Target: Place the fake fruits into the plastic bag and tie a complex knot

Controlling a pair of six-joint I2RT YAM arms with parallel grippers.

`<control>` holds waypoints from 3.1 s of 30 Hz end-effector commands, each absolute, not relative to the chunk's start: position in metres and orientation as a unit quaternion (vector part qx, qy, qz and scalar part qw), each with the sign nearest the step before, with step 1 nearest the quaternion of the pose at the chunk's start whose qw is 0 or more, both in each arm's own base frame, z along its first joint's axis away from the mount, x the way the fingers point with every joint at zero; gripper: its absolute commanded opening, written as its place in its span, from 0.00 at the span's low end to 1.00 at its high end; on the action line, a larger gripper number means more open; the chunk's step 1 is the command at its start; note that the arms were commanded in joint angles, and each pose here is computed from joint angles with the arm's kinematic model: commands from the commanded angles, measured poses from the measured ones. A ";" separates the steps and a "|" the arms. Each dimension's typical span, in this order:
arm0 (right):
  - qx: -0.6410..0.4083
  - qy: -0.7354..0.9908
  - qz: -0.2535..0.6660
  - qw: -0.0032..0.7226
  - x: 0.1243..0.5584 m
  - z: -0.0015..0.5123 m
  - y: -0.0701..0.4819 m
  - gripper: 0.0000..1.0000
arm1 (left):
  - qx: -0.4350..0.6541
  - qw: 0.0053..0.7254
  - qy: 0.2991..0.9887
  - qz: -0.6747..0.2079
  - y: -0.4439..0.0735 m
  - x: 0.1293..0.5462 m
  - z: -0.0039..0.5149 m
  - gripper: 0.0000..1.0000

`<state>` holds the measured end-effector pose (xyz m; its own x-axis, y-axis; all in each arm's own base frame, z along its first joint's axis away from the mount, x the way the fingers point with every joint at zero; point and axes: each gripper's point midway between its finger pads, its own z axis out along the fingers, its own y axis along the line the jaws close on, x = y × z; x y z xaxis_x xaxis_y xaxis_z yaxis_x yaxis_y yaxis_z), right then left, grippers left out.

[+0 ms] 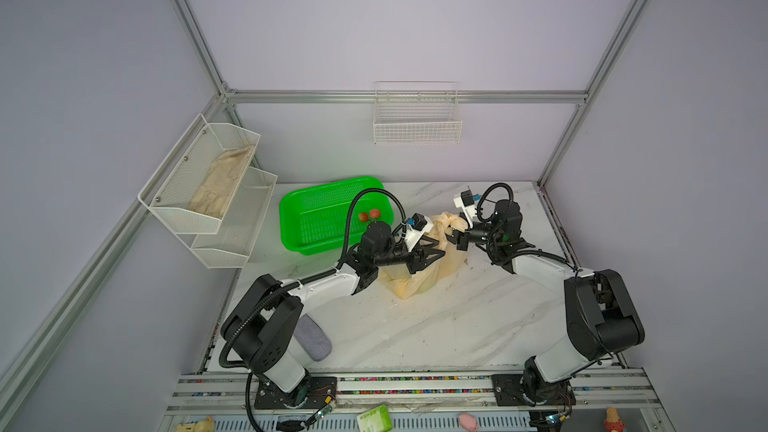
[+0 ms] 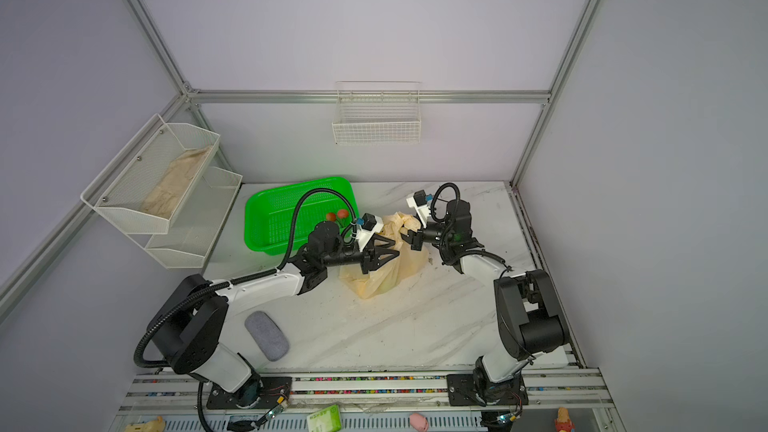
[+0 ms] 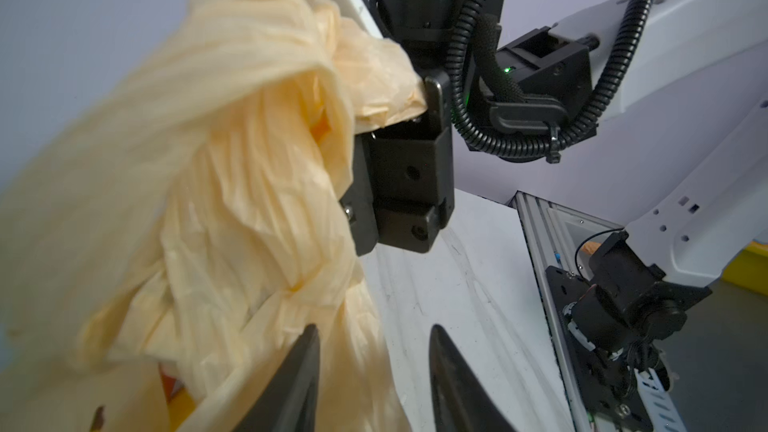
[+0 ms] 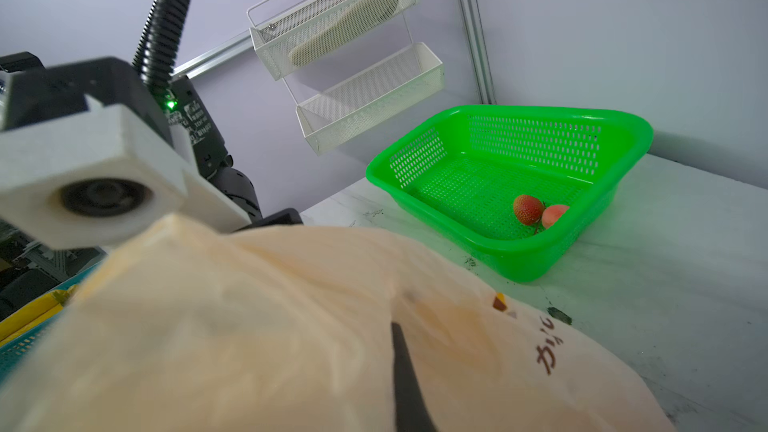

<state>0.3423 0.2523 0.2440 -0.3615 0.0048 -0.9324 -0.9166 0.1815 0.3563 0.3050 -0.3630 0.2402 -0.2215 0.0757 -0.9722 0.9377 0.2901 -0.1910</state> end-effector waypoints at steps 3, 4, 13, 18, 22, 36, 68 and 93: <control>-0.391 0.616 0.521 0.442 0.333 0.250 0.252 0.00 | 0.418 0.523 0.610 -0.425 -0.339 0.296 0.268 0.57; -0.392 0.616 0.521 0.443 0.333 0.250 0.252 0.00 | 0.420 0.527 0.608 -0.420 -0.335 0.296 0.271 0.58; -0.396 0.615 0.517 0.445 0.332 0.251 0.252 0.00 | 0.396 0.579 0.617 -0.356 -0.297 0.309 0.303 0.50; -0.396 0.611 0.519 0.447 0.331 0.255 0.253 0.00 | 0.421 0.577 0.632 -0.300 -0.292 0.326 0.296 0.31; -0.396 0.609 0.519 0.450 0.330 0.258 0.252 0.00 | 0.437 0.567 0.635 -0.291 -0.300 0.337 0.293 0.26; -0.376 0.589 0.538 0.472 0.325 0.277 0.254 0.00 | 0.443 0.528 0.612 -0.388 -0.343 0.344 0.273 0.22; -0.389 0.592 0.540 0.455 0.327 0.258 0.273 0.00 | 0.430 0.559 0.618 -0.346 -0.326 0.335 0.241 0.47; -0.396 0.598 0.530 0.453 0.329 0.257 0.273 0.00 | 0.436 0.593 0.604 -0.304 -0.309 0.344 0.272 0.22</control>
<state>0.3341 0.2705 0.2359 -0.3480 0.0033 -0.9375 -0.9258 0.1566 0.3442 0.3353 -0.3063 0.2548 0.0359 0.1841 -0.9823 0.8963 0.4288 0.1131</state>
